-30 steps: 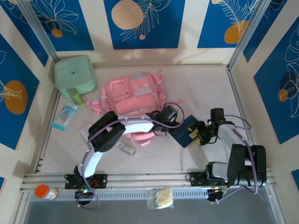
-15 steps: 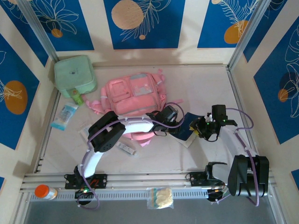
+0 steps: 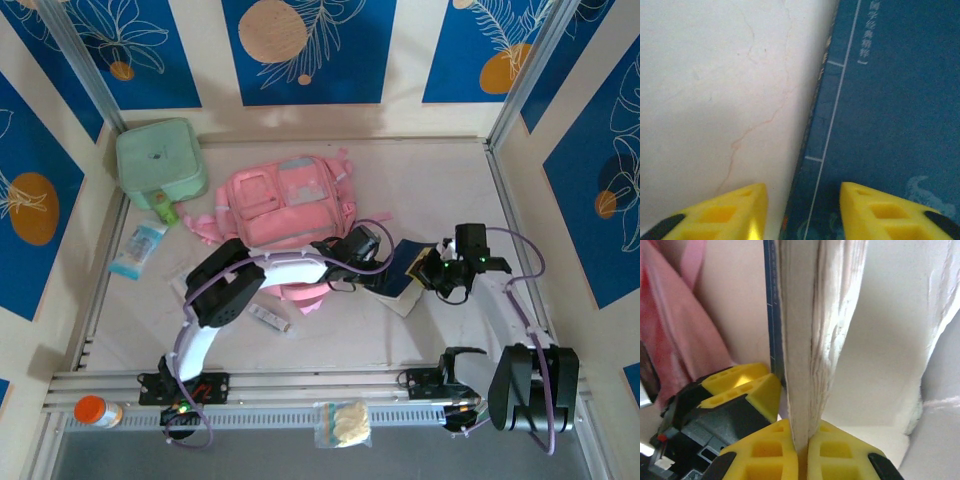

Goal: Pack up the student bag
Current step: Pick up the book from the middle-right of the table, then pass the book.

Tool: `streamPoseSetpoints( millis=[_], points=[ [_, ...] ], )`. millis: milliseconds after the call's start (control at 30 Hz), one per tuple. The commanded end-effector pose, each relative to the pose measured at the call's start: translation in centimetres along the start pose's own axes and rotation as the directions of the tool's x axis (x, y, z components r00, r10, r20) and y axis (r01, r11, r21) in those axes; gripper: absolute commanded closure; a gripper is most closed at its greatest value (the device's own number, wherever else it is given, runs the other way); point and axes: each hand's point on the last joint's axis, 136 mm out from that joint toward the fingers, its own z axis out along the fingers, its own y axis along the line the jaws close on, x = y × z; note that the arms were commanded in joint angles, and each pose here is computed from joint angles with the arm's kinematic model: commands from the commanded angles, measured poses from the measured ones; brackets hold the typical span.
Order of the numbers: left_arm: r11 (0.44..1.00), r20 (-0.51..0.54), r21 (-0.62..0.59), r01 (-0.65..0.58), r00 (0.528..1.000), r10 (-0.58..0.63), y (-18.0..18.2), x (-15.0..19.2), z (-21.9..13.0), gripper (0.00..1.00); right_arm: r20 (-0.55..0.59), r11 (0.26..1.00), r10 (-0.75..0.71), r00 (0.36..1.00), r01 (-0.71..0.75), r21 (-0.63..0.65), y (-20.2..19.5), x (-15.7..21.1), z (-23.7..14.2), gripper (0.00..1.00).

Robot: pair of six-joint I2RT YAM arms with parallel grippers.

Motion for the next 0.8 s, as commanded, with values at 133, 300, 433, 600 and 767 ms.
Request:
streamPoseSetpoints(
  millis=[133,300,433,600,767],
  points=[
    [0.995,0.163,0.099,0.007,0.986,-0.023,-1.1,-3.7,-10.2,0.43,0.007,0.960,-0.204,0.979,0.202,-0.196,6.8,0.8,-4.9,1.00],
    [0.986,0.259,0.163,0.032,0.963,-0.074,1.0,-4.7,-16.7,0.37,-0.030,0.893,-0.344,0.939,0.317,-0.320,10.8,3.1,-7.0,1.00],
    [0.969,0.316,0.248,0.011,0.944,-0.091,1.8,-4.8,-21.5,0.32,-0.056,0.807,-0.458,0.887,0.388,-0.445,14.2,5.4,-8.0,1.00],
    [0.951,0.351,0.310,0.009,0.928,-0.123,2.9,-4.0,-25.3,0.25,-0.046,0.688,-0.578,0.814,0.457,-0.564,17.4,7.7,-8.6,1.00],
    [0.902,0.349,0.432,0.005,0.921,-0.172,1.6,-3.7,-26.7,0.26,-0.026,0.610,-0.632,0.774,0.476,-0.634,19.8,8.4,-8.5,1.00]
  ],
)
